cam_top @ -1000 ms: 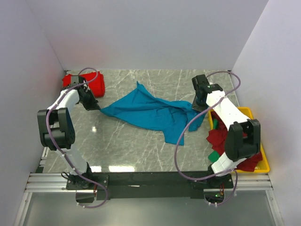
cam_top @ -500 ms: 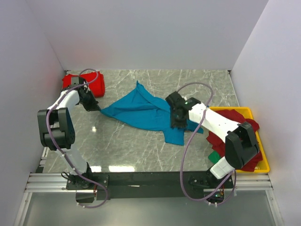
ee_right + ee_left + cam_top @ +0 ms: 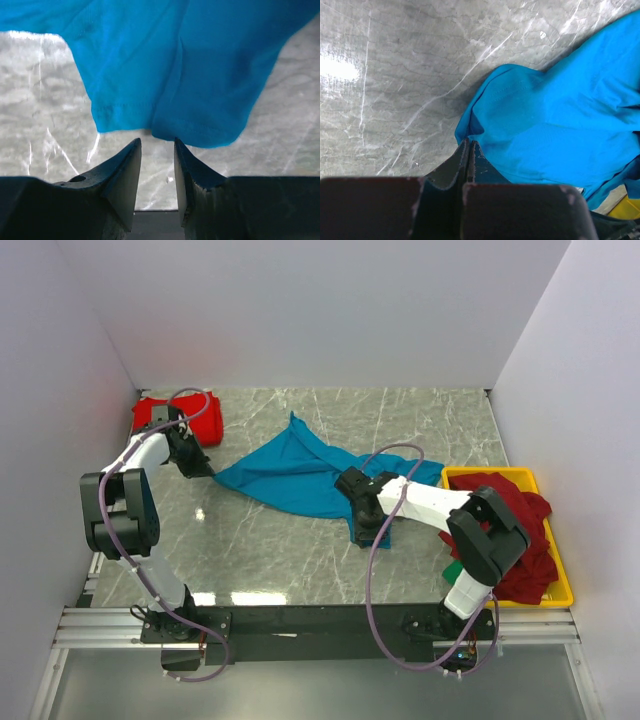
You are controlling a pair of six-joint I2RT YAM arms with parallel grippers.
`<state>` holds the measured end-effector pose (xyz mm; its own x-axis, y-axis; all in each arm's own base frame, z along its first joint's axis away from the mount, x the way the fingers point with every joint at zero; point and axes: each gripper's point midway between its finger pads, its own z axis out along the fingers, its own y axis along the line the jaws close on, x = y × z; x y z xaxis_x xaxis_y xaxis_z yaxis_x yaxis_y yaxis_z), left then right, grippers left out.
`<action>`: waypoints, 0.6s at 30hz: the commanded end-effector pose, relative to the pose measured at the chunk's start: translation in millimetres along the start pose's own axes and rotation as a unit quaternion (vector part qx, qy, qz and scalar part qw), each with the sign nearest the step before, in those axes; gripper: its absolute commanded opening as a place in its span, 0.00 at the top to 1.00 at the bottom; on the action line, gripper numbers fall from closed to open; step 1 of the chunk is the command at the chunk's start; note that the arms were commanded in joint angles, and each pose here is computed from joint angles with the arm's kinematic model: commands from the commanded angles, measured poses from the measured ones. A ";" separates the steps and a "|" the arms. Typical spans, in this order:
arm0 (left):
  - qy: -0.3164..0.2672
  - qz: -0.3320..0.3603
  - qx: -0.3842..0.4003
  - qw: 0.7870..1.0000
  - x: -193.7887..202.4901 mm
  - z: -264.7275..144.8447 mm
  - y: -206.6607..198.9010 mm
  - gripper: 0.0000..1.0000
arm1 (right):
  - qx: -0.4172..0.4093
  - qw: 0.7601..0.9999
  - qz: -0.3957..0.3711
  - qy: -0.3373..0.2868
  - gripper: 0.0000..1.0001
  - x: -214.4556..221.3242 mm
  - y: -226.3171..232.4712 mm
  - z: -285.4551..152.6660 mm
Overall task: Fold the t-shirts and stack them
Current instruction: Flatten the tshirt out
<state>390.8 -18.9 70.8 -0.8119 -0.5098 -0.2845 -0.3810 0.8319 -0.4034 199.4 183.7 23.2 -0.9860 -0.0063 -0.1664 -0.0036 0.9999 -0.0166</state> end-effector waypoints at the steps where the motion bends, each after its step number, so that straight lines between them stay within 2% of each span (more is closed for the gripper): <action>1: -0.019 0.010 0.020 1.000 -6.9 -10.1 -8.2 0.99 | 0.002 1.000 0.012 -0.022 0.60 -10.1 7.8 6.7; 13: -0.021 0.011 0.021 0.999 -8.1 -12.6 -9.5 0.99 | 0.048 0.998 0.023 -0.032 0.63 -15.4 -5.1 10.9; 18: -0.021 0.011 0.021 1.000 -7.7 -11.8 -9.1 0.99 | 0.044 0.998 0.026 -0.036 0.73 -16.6 -4.5 12.1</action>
<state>390.9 -18.9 70.7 -0.8118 -0.5097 -0.2851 -0.3804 0.8319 -0.4041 206.5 181.9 12.8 -0.9817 0.0290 -0.1882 0.0419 0.9970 -0.0649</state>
